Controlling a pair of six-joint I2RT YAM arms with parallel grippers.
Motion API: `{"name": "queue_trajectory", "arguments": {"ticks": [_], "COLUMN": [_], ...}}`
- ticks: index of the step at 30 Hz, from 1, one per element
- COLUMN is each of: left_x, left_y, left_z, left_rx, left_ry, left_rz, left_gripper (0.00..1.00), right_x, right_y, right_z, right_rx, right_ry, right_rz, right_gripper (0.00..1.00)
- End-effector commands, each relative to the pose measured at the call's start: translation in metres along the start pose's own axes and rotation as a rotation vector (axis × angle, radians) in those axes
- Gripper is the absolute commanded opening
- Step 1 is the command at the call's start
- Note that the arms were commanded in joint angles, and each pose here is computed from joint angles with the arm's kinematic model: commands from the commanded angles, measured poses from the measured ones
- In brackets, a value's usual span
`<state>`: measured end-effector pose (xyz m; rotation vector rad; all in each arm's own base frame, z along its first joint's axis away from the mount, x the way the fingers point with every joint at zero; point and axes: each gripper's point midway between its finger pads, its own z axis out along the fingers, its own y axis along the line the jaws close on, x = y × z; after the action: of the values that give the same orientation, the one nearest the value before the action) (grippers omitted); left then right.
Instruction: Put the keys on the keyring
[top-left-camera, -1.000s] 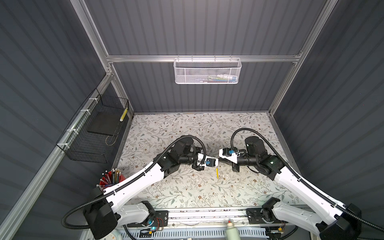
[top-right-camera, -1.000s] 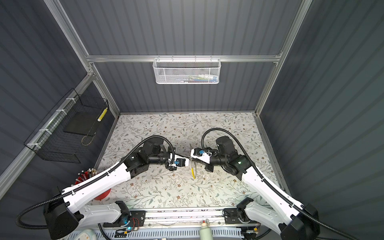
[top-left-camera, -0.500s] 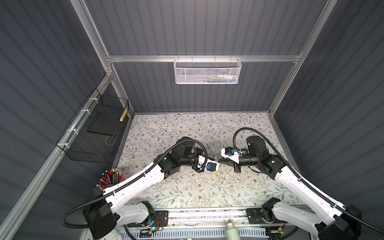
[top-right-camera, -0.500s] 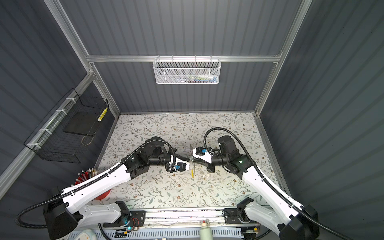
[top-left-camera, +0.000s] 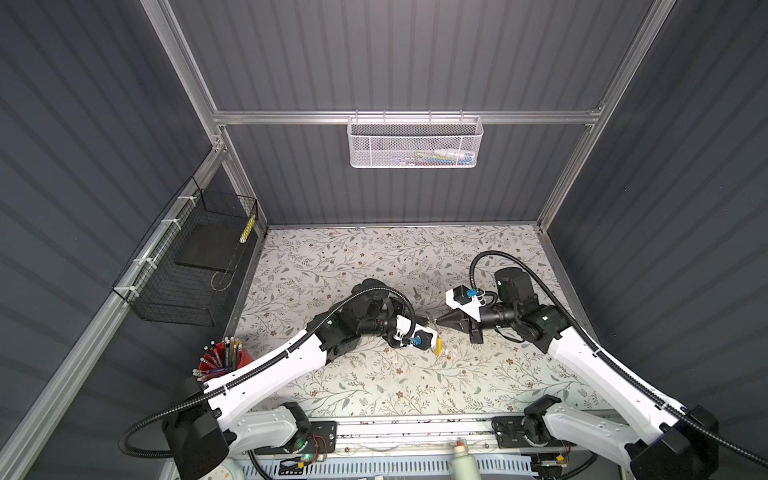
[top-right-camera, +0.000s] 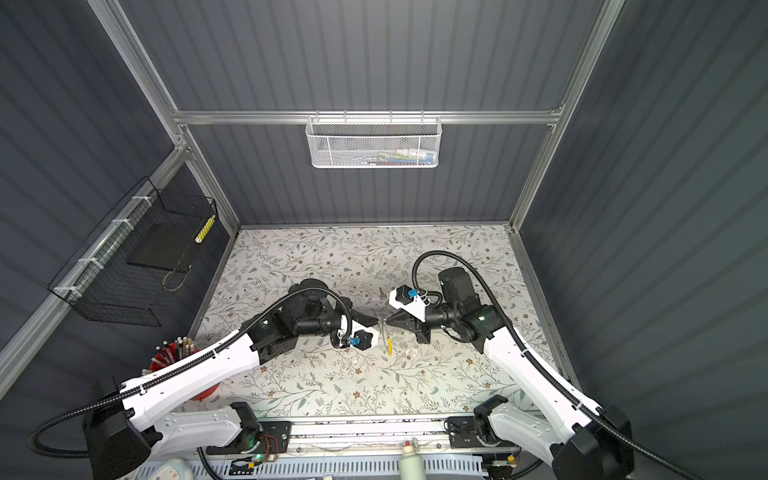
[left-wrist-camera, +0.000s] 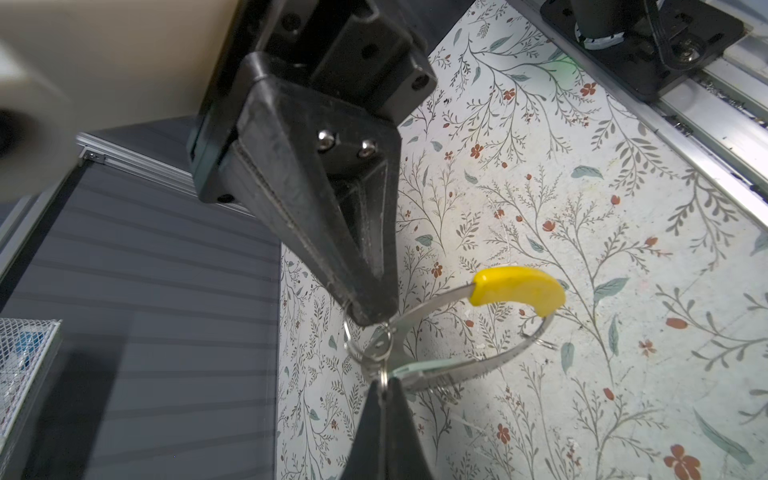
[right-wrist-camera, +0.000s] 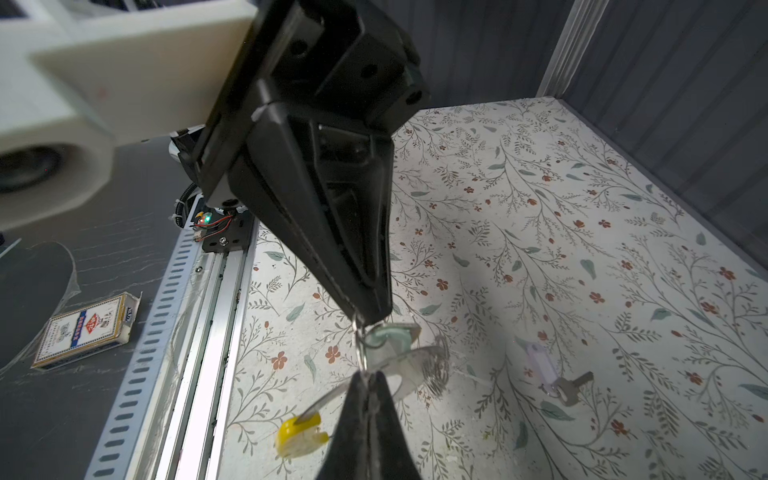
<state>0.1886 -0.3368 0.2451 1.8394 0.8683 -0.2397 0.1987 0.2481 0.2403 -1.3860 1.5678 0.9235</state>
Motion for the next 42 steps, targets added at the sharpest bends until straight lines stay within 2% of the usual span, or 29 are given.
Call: {"name": "queue_trajectory", "arguments": {"ticks": [1, 2, 4, 5, 7, 10, 16, 23, 31, 42], "left_x": [-0.004, -0.004, -0.004, -0.004, -0.006, -0.008, -0.008, -0.001, -0.009, -0.012], "left_y": [-0.007, -0.007, -0.005, -0.002, 0.004, 0.008, 0.018, 0.023, 0.028, 0.027], "left_z": [0.003, 0.004, 0.006, 0.006, 0.004, 0.000, -0.010, -0.016, -0.010, -0.004], "left_rx": [0.023, 0.023, 0.017, 0.006, -0.029, -0.053, -0.086, -0.081, -0.044, -0.014], "left_ry": [-0.020, -0.021, -0.026, -0.024, -0.032, -0.045, -0.085, -0.114, -0.181, -0.211], "left_rz": [-0.066, -0.083, -0.132, -0.153, -0.203, -0.263, -0.424, -0.536, -0.584, -0.596], "left_gripper": [0.00, 0.00, 0.17, 0.22, 0.29, 0.31, 0.32, 0.32, 0.31, 0.22], "right_x": [-0.019, -0.019, -0.018, -0.018, -0.017, -0.017, -0.014, -0.015, -0.019, -0.023], "right_y": [-0.008, -0.009, -0.008, -0.008, -0.008, -0.012, -0.017, -0.020, -0.017, -0.013], "right_z": [-0.004, -0.004, -0.002, -0.002, -0.002, -0.001, 0.003, 0.002, 0.000, 0.000], "right_rx": [0.032, 0.030, 0.016, 0.015, 0.021, 0.043, 0.058, 0.082, 0.089, 0.086], "right_ry": [-0.057, -0.061, -0.064, -0.065, -0.064, -0.070, -0.084, -0.093, -0.119, -0.128], "right_rz": [-0.029, -0.026, -0.022, -0.021, -0.025, -0.034, -0.052, -0.082, -0.103, -0.112], "right_gripper": [0.00, 0.00, 0.00, 0.00, 0.00, 0.00, 0.00, 0.00, 0.00, 0.00]}}
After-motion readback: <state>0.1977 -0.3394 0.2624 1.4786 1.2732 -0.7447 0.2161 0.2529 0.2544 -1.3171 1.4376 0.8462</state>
